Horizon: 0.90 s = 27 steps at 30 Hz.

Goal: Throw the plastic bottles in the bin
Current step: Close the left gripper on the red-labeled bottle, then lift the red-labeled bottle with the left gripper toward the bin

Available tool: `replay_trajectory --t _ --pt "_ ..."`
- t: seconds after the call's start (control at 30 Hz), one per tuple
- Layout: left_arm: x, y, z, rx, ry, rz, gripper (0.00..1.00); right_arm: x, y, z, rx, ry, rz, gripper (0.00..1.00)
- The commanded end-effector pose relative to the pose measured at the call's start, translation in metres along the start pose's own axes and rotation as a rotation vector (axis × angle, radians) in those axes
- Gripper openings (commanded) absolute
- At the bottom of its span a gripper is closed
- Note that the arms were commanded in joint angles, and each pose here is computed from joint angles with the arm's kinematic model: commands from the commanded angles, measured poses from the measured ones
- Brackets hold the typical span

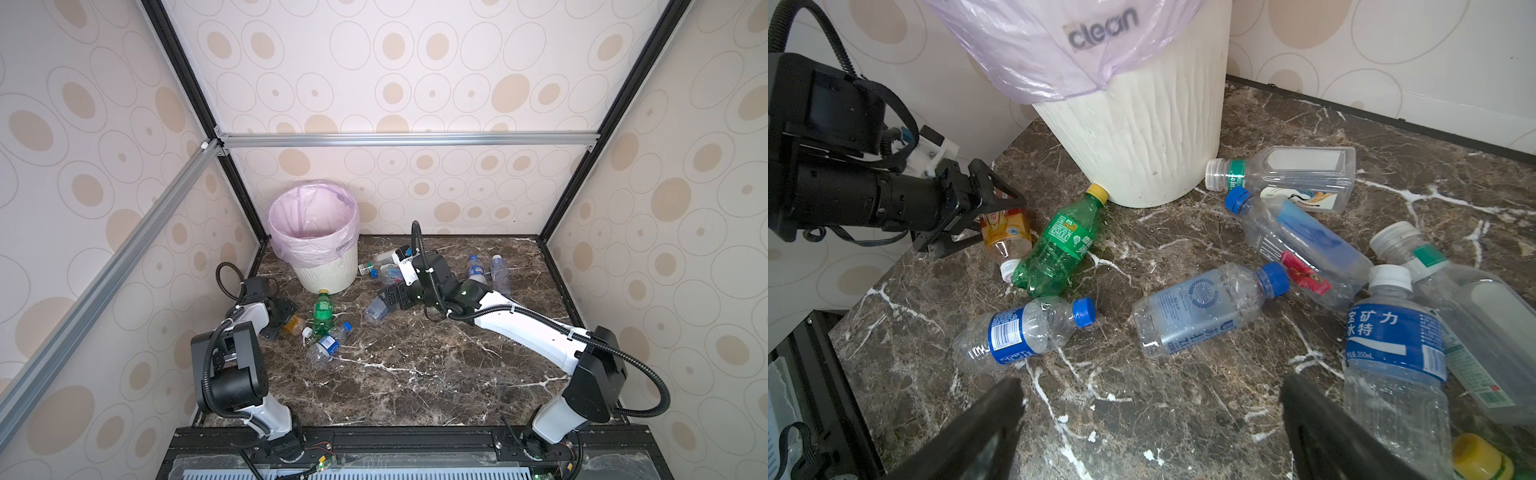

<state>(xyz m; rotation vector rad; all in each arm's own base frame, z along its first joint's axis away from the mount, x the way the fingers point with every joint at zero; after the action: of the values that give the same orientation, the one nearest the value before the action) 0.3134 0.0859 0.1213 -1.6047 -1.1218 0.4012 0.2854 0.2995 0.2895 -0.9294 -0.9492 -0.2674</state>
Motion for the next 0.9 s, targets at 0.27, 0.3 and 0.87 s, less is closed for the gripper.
replay_trajectory --t 0.27,0.3,0.87 --pt "-0.001 0.006 -0.004 0.047 0.119 -0.024 0.74 0.002 0.001 0.003 0.055 0.028 -0.016 1.0" --pt "-0.001 0.006 -0.004 0.046 0.124 -0.024 0.72 0.002 0.001 0.004 0.064 0.034 -0.015 1.0" --pt "0.0 -0.014 -0.009 -0.004 0.199 -0.067 0.57 -0.003 0.003 0.023 0.147 0.02 -0.018 1.0"
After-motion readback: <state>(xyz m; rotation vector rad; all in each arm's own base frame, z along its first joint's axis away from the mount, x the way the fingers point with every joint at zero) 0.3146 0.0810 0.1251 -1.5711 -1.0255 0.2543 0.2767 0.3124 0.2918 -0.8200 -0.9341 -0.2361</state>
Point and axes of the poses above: each gripper's point midway between its finger pads, its own y axis out along the fingers, its own z axis along the line the jaws close on, x = y × z, the point moved 9 cm from there along -y, back along the fingers, and after that the axes turned 2 degrees about y, right-handed, at the moved point
